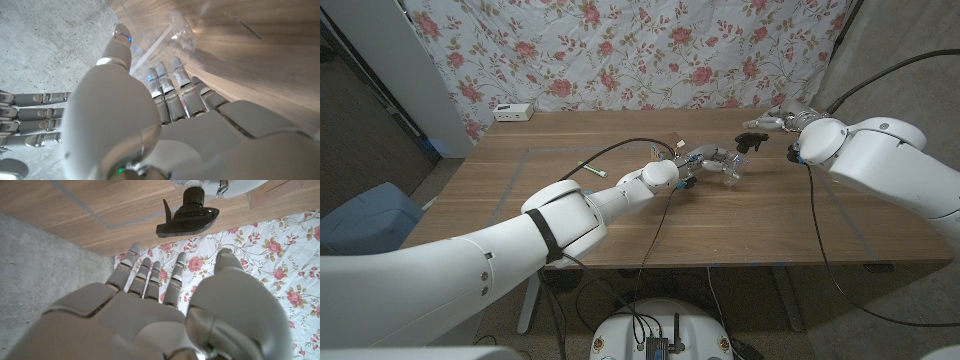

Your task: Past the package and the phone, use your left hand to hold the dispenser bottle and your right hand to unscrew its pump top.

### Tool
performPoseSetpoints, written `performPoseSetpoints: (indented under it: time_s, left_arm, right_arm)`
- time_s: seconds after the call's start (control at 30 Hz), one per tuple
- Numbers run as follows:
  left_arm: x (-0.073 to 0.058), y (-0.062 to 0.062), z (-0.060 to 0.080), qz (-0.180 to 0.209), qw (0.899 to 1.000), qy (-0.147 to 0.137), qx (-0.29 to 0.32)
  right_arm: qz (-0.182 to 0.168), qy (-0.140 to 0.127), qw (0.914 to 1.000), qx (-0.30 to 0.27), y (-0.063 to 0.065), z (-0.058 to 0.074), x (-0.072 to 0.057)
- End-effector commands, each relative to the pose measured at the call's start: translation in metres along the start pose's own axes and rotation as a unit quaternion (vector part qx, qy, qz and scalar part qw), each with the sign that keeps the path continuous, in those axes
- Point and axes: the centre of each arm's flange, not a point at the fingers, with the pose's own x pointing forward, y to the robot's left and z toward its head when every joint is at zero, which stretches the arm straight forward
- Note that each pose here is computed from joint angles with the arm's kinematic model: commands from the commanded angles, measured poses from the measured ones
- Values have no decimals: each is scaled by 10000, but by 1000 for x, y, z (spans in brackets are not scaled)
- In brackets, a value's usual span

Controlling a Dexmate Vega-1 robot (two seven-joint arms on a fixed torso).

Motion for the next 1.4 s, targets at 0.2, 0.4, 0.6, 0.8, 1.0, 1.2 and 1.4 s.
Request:
performPoseSetpoints:
  time_s: [0.2, 0.4, 0.6, 0.8, 1.0, 1.2, 1.4]
  left_arm:
    - [-1, 1, -1, 30, 10000, 4, -14]
    - [0, 1, -2, 38, 10000, 41, -20]
    - [0, 2, -2, 48, 10000, 73, -16]
    - [1, 4, -2, 65, 9999, 105, -9]
    - [1, 4, -2, 62, 9999, 122, -3]
    - [1, 4, -1, 69, 9999, 89, 8]
    - [0, 5, -1, 61, 10000, 51, 7]
  right_arm:
    - [-241, 226, 9994, -73, 6, 1, -10]
    - [-276, 420, 9987, -92, 9, 0, -11]
    - [-239, 519, 9983, -99, 14, -2, -9]
    - [-204, 609, 9979, -50, 20, -4, -8]
    - [-176, 645, 9978, -3, 25, -6, -5]
    - [-155, 661, 9977, 44, 29, -9, 0]
    - [-171, 644, 9977, 81, 31, -12, 4]
